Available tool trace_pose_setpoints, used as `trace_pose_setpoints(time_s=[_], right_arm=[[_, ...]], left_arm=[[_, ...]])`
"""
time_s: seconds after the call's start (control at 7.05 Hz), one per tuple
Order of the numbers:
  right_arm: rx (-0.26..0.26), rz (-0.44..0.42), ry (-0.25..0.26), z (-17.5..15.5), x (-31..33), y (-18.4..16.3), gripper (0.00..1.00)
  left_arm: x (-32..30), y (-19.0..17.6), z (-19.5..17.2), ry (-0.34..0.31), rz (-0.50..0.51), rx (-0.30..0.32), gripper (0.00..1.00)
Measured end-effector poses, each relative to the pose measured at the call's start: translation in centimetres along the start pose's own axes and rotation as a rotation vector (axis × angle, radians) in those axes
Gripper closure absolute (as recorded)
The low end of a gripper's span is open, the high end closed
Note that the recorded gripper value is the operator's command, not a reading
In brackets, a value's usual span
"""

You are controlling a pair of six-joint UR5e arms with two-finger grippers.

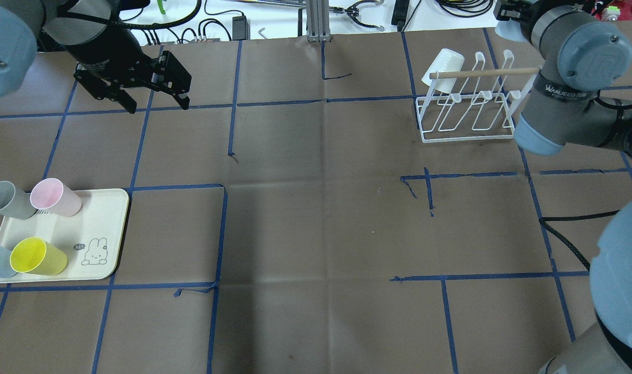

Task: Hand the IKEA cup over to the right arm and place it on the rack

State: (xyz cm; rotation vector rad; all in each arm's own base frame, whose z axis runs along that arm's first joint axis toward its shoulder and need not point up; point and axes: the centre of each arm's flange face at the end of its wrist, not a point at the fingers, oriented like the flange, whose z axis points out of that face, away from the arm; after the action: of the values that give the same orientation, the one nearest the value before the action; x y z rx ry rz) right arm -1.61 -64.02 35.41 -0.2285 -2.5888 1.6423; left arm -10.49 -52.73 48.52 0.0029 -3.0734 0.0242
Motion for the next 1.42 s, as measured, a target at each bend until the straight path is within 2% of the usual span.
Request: trace_pose_setpoints(time_s=[0.28, 0.57, 0.99, 1.42], right_arm=[[-0.007, -0.066, 0.014, 2.9, 1.9, 0.9, 0.9], [-0.004, -0.094, 0.025, 4.5, 3.3, 2.2, 0.9], [-0.002, -0.099, 0.026, 4.6, 3.2, 3.7, 0.9], [-0.026, -0.099, 0.026, 4.2, 2.7, 5.3, 0.9]], left_arm=[[-0.2, 0.9, 1.3, -0.051, -0.03, -0.035, 0.01], [0.3, 1.5, 1.7, -0.062, -0.023, -0.034, 0.01], [0.9, 1.6, 1.6, -0.062, -0.011, -0.02, 0.01], [1.9, 1.6, 1.5, -0.063, 0.009, 0.003, 0.01]])
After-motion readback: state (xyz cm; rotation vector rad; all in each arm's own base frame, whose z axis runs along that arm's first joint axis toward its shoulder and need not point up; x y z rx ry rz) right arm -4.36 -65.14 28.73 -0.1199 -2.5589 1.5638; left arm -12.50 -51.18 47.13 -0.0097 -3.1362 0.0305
